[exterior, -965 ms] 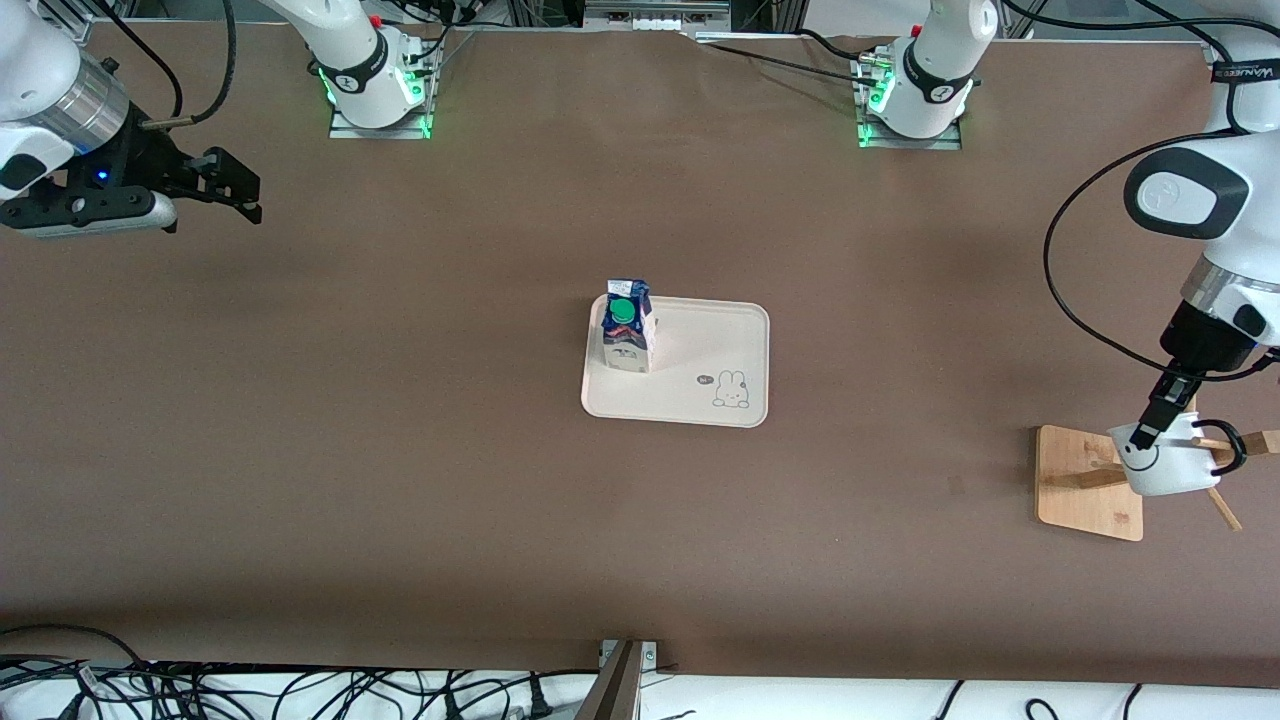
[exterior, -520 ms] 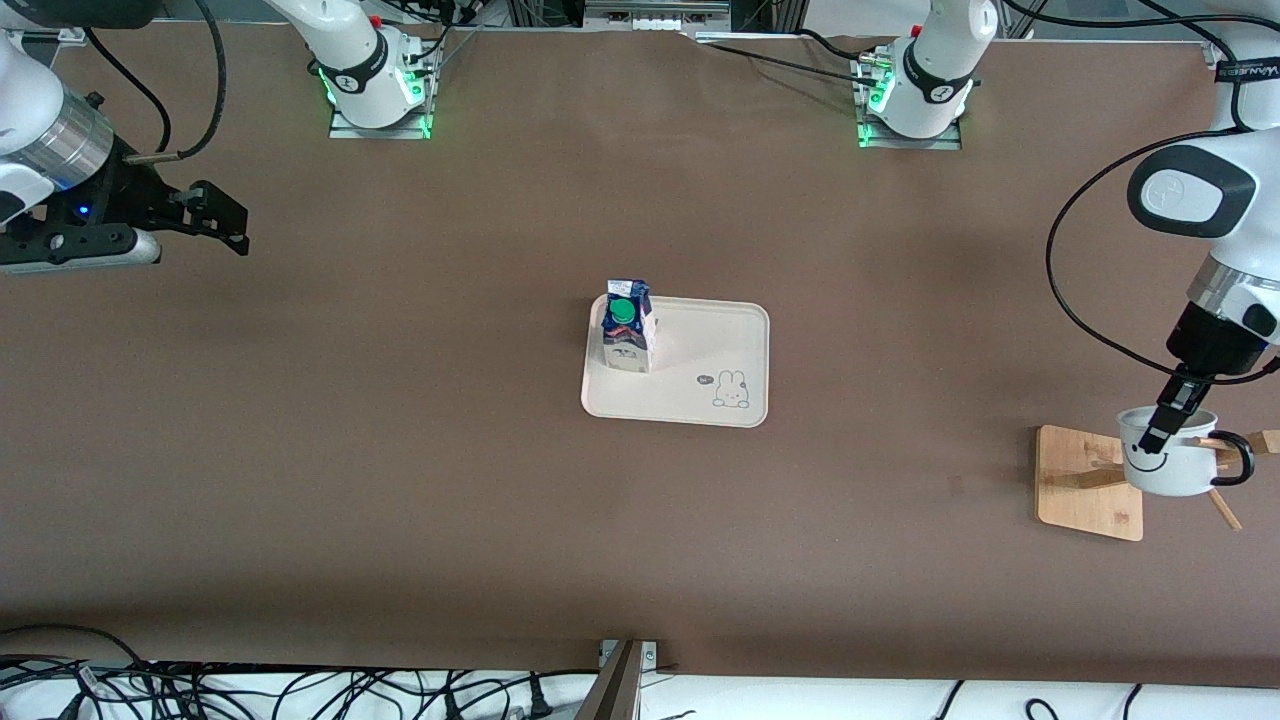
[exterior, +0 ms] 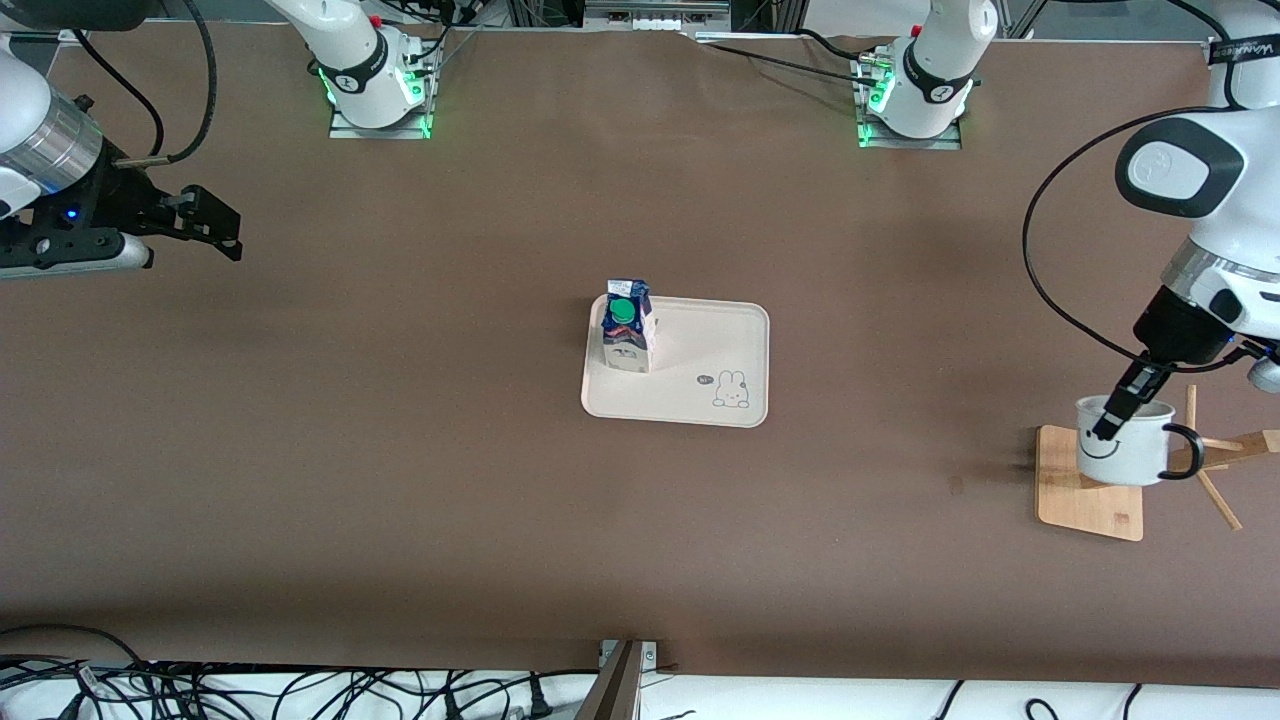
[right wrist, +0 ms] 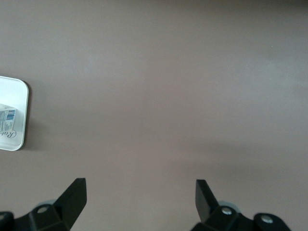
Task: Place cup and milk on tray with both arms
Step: 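Grasp the white mug rim with the left gripper and lift it off the stand, then carry the white mug to the tray with the left gripper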
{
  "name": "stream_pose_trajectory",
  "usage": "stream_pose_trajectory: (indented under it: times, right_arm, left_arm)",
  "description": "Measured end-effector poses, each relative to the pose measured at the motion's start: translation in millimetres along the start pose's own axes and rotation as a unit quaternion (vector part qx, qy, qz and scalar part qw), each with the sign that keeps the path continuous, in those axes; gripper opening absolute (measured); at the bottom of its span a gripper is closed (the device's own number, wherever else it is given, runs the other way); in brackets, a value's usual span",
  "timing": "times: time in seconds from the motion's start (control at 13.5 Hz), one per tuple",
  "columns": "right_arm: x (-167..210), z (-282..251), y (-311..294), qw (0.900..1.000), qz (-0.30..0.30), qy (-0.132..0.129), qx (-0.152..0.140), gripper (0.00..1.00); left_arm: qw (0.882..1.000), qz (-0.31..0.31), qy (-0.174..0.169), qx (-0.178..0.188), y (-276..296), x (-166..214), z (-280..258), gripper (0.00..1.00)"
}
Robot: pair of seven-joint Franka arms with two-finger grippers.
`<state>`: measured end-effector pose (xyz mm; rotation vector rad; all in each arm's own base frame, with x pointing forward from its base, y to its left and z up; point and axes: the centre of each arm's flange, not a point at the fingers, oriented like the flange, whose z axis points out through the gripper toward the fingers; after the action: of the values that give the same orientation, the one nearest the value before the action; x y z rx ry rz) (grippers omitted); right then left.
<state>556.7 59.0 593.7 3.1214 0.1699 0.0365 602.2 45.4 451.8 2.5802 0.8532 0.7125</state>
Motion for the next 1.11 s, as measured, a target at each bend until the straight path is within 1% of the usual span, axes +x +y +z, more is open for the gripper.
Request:
stream_pose_trajectory:
  times: [0.22, 0.3, 0.37, 0.45, 0.59, 0.67, 0.82, 0.89, 0.97, 1.04, 1.11]
  right_arm:
    - [-2, 1, 2, 1.0, 0.002, -0.007, 0.0, 1.0]
    - [-2, 1, 2, 1.0, 0.002, -0.01, 0.0, 1.0]
    - [-3, 0, 2, 1.0, 0.002, -0.011, 0.0, 1.0]
    - [-3, 1, 2, 1.0, 0.002, -0.013, 0.0, 1.0]
    - [-3, 1, 2, 1.0, 0.002, -0.013, 0.0, 1.0]
    - [-3, 1, 2, 1.0, 0.002, -0.013, 0.0, 1.0]
    - [-3, 1, 2, 1.0, 0.003, -0.014, 0.0, 1.0]
    - [-3, 2, 2, 1.0, 0.003, -0.014, 0.0, 1.0]
    - [-3, 2, 2, 1.0, 0.003, -0.014, 0.0, 1.0]
    - [-3, 2, 2, 1.0, 0.002, -0.015, 0.0, 1.0]
    - [-3, 2, 2, 1.0, 0.002, -0.016, 0.0, 1.0]
  left_arm:
    - [0.997, 0.062, -0.025, 0.027, 18, -11, -7, 0.08]
    - [0.994, 0.092, -0.038, 0.035, 32, -20, -8, 0.08]
    - [0.989, 0.129, -0.058, 0.05, 50, -27, -12, 0.08]
    - [0.98, 0.165, -0.087, 0.073, 69, -34, -19, 0.08]
    - [0.958, 0.212, -0.149, 0.12, 103, -42, -44, 0.08]
    - [0.947, 0.224, -0.182, 0.138, 116, -48, -58, 0.08]
    - [0.921, 0.239, -0.257, 0.171, 137, -66, -79, 0.08]
    - [0.908, 0.242, -0.289, 0.184, 141, -73, -84, 0.08]
    - [0.898, 0.244, -0.313, 0.192, 143, -77, -83, 0.08]
    - [0.89, 0.244, -0.332, 0.194, 145, -82, -77, 0.08]
    - [0.885, 0.244, -0.351, 0.188, 148, -89, -67, 0.08]
